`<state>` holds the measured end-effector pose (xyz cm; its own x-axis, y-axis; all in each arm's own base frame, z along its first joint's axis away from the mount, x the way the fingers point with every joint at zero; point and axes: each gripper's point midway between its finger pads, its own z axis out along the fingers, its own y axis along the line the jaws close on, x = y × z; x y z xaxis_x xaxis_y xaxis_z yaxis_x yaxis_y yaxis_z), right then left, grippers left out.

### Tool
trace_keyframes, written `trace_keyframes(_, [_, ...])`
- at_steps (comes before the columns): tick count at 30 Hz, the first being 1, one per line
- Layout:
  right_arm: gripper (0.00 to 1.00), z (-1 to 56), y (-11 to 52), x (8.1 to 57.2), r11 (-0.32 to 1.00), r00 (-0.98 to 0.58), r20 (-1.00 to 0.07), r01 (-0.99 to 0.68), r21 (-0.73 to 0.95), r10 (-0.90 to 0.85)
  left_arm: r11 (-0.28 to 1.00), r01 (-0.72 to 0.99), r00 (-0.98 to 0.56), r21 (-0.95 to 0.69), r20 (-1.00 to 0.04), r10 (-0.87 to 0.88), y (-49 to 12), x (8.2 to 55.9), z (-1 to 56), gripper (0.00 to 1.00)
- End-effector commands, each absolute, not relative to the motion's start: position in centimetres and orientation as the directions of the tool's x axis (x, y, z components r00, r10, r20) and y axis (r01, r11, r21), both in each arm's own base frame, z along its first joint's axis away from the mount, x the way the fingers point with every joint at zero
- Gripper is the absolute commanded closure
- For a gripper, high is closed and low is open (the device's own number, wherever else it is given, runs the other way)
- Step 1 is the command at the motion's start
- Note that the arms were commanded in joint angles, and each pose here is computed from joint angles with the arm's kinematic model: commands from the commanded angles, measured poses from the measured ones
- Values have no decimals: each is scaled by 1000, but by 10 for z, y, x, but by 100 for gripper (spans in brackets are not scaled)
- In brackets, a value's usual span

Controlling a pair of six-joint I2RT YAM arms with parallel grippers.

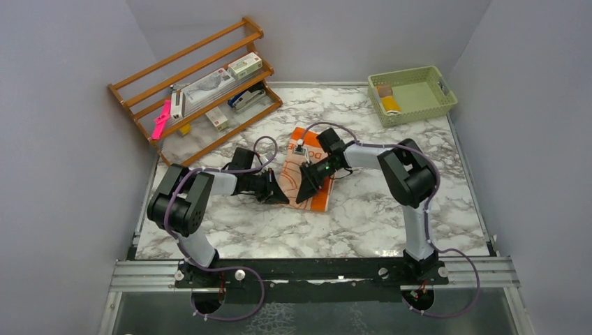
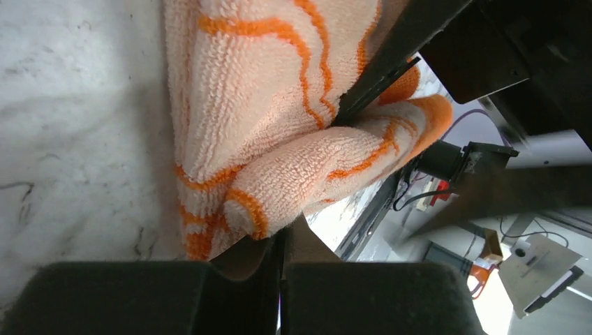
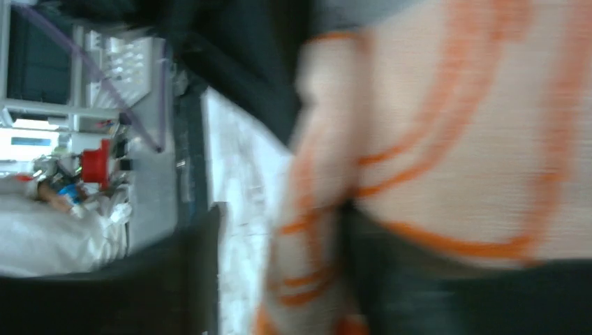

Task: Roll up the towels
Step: Roll the towel at the center of the board.

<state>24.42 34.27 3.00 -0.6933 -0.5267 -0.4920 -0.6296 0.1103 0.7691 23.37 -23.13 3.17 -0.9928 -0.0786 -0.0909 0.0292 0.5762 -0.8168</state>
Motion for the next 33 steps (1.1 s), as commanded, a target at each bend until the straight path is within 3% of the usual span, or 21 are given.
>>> trace_keyframes(1, [1,47,332,263,256,-565,-631,-817,517,-532,641,0,-989,-767,-95,-114,-223,240,2,100])
trace_keyframes(3, [0,68,332,270,282,-423,-743,-905,318,-519,647,-8,-991,-763,-82,-110,-223,239,-2,100])
trace_keyframes(7, [0,99,329,259,291,-189,-845,-956,42,-501,657,-13,-992,-754,-74,-105,-221,238,-5,100])
trace_keyframes(12, [0,104,338,232,254,121,-826,-918,-304,-551,659,-17,-994,-752,-59,-93,-221,237,-7,100])
trace_keyframes(25, [4,55,344,231,192,133,-720,-917,-351,-681,653,-25,-996,-757,-37,-82,-222,233,-8,100])
trace_keyframes(33, [7,73,345,235,208,180,-743,-893,-398,-645,645,-31,-997,-763,-21,-72,-224,232,-9,100])
